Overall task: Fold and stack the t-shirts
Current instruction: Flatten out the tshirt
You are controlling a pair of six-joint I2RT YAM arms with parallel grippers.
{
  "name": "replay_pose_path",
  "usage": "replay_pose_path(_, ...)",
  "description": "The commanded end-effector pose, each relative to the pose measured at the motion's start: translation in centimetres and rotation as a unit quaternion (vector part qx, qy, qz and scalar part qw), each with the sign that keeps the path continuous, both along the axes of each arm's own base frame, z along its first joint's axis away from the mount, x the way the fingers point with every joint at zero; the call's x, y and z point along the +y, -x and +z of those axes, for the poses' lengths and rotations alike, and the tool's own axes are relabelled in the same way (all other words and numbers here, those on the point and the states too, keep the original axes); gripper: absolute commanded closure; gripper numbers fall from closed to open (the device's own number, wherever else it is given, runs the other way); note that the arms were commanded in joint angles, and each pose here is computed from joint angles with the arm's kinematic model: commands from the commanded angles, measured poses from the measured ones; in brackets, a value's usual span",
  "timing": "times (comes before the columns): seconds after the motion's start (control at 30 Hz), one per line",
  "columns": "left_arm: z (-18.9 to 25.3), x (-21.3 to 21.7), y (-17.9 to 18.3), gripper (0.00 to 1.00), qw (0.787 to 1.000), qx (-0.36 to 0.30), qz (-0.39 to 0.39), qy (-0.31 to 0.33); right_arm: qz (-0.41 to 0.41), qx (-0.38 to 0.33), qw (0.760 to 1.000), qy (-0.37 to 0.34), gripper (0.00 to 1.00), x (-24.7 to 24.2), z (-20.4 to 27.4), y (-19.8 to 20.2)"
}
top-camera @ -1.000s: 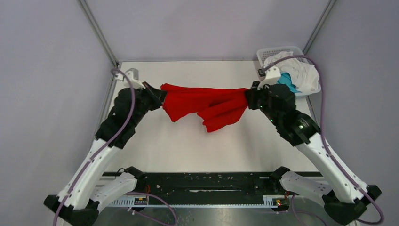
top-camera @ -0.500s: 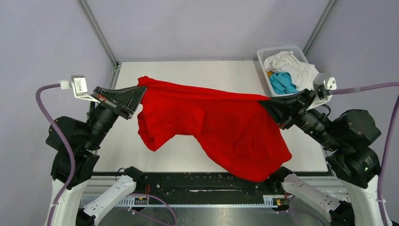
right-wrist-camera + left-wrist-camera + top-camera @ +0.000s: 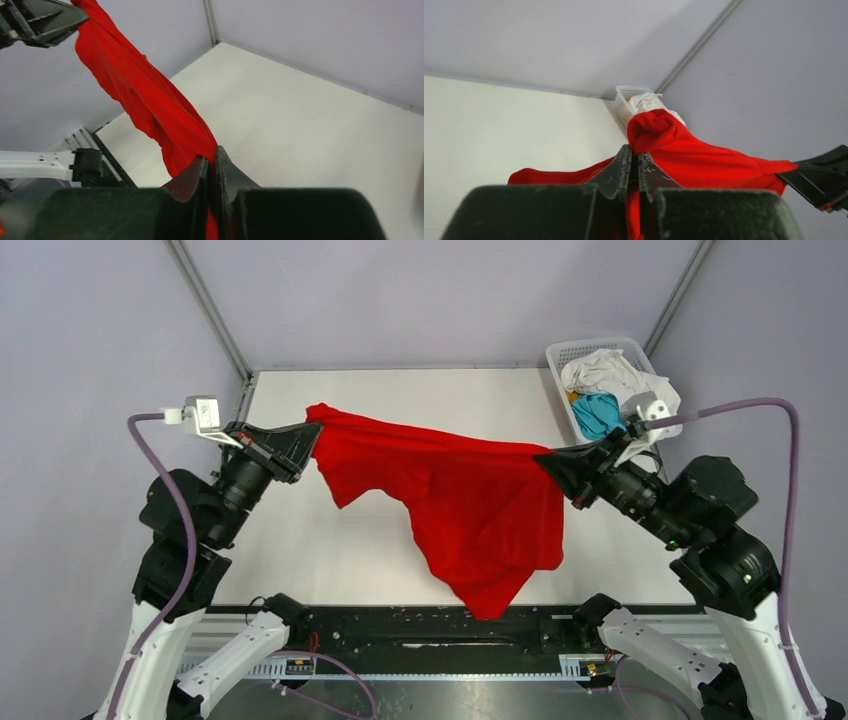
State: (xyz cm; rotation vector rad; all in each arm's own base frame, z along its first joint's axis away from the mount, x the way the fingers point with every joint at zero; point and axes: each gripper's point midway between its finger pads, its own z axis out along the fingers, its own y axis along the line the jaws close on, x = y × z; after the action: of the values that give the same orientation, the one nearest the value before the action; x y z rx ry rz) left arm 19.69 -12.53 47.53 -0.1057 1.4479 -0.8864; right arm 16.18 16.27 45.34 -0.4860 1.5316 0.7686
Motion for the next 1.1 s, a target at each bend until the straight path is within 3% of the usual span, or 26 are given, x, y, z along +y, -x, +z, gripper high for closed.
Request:
replay_pose_path(0.0,-0.6,5.3,-3.1,1.00,0.986,0.003,0.165,0.018,-0.104,-0.001,0.994,0.032,1.00,-2.4,-1.6,-3.5)
replay_pose_path(0.2,-5.9,5.2,-7.5,1.00,0.973,0.074,0.218,-0.020,-0.171,0.039,0.979,0.100,1.00,-2.2,-6.6,-8.6)
replay_pose_path(0.33,-10.7,5.0,-11.9,0.98,0.953,0.137,0.262,-0.063,-0.221,0.079,0.961,0.148,1.00,-2.5,-10.2,-13.3)
replay_pose_path(0.47,-16.3,4.8,-18.3,0.94,0.936,0.212,0.267,-0.088,-0.185,0.161,0.958,0.146,1.00,-1.1,-15.5,-19.8)
replay_pose_path(0.5,-17.7,5.1,-20.3,0.90,0.931,0.227,0.272,-0.092,-0.174,0.175,0.958,0.149,1.00,-0.6,-16.6,-21.5)
replay_pose_path(0.53,-19.3,5.0,-23.2,0.79,0.928,0.240,0.266,-0.102,-0.161,0.188,0.956,0.159,0.98,0.0,-18.2,-23.4)
replay_pose_path(0.57,-21.0,4.8,-25.4,0.63,0.924,0.258,0.257,-0.115,-0.155,0.195,0.953,0.173,0.97,0.5,-19.5,-25.4)
replay_pose_path(0.6,-22.0,4.2,-27.5,0.35,0.924,0.274,0.237,-0.123,-0.160,0.203,0.948,0.184,0.95,0.7,-20.6,-27.4)
replay_pose_path(0.63,-23.3,3.7,-29.0,0.12,0.920,0.299,0.220,-0.130,-0.171,0.221,0.940,0.197,0.87,0.7,-22.1,-29.5)
replay_pose_path(0.67,-24.2,3.3,-30.5,0.04,0.915,0.320,0.208,-0.132,-0.189,0.249,0.925,0.217,0.68,0.3,-23.8,-31.9)
replay_pose_path(0.8,-26.6,0.6,-32.2,0.01,0.906,0.373,0.141,-0.140,-0.231,0.335,0.876,0.258,0.18,-1.4,-26.6,-34.1)
replay_pose_path(0.87,-27.8,-0.1,-31.1,0.01,0.908,0.380,0.116,-0.136,-0.247,0.343,0.868,0.259,0.02,-2.0,-27.5,-33.7)
replay_pose_path(1.07,-31.6,-4.0,-25.2,0.01,0.912,0.388,-0.005,-0.136,-0.337,0.329,0.853,0.224,0.00,-5.7,-28.1,-29.0)
